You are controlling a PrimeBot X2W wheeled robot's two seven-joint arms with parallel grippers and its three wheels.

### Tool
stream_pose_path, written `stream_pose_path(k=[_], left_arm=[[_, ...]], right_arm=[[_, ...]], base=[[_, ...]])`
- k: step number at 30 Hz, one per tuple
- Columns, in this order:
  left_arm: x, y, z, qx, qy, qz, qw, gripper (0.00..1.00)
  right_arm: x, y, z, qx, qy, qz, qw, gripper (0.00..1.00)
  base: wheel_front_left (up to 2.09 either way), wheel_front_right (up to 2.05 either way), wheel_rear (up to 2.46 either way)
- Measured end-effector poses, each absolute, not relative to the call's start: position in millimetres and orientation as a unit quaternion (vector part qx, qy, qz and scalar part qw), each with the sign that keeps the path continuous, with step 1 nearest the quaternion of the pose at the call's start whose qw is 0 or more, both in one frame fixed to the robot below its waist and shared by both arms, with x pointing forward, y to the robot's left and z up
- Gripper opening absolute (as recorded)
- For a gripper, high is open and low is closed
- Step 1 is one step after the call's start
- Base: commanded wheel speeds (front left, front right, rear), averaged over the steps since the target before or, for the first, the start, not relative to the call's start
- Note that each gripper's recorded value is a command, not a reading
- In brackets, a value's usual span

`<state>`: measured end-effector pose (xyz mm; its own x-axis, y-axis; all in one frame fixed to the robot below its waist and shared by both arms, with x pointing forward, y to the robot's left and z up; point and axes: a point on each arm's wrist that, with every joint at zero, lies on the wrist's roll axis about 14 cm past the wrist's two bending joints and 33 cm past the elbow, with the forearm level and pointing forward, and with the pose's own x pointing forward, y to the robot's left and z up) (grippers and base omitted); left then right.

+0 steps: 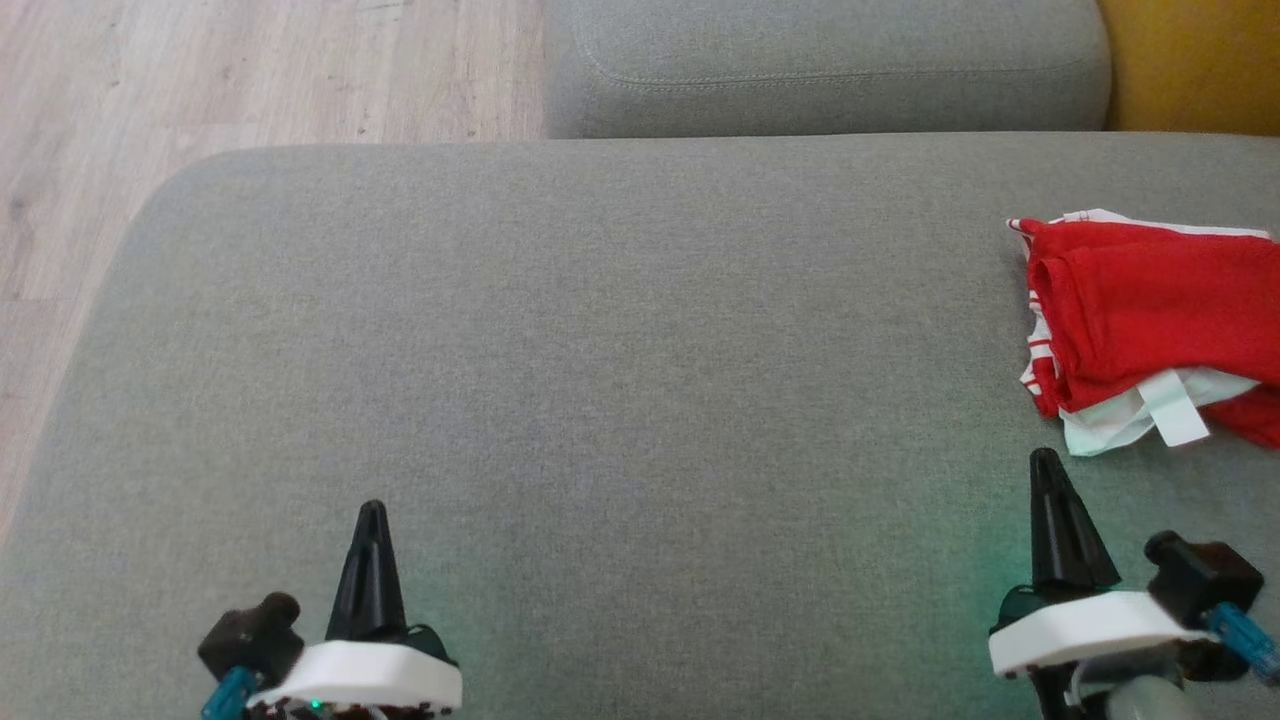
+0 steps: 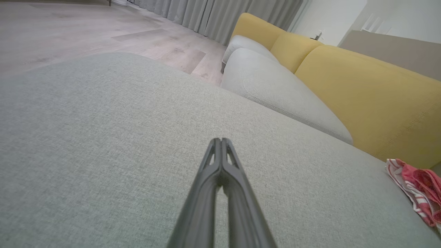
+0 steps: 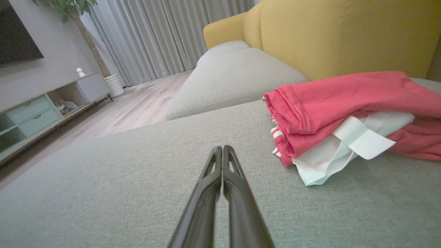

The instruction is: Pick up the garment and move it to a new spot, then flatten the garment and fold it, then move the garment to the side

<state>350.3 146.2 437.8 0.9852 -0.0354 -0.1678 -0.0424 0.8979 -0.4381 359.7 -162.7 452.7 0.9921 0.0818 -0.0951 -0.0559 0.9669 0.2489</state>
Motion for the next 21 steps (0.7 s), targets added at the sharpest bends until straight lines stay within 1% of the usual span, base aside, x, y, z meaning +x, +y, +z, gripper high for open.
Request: stream_pose_path(k=[21], left_arm=[[353, 157, 437, -0.318, 0.098, 0.025, 0.943, 0.0]], right_arm=[[362, -173, 454, 0.235, 0.059, 0.001, 0.97, 0.0]], base=[[0.0, 0.0, 0.0]])
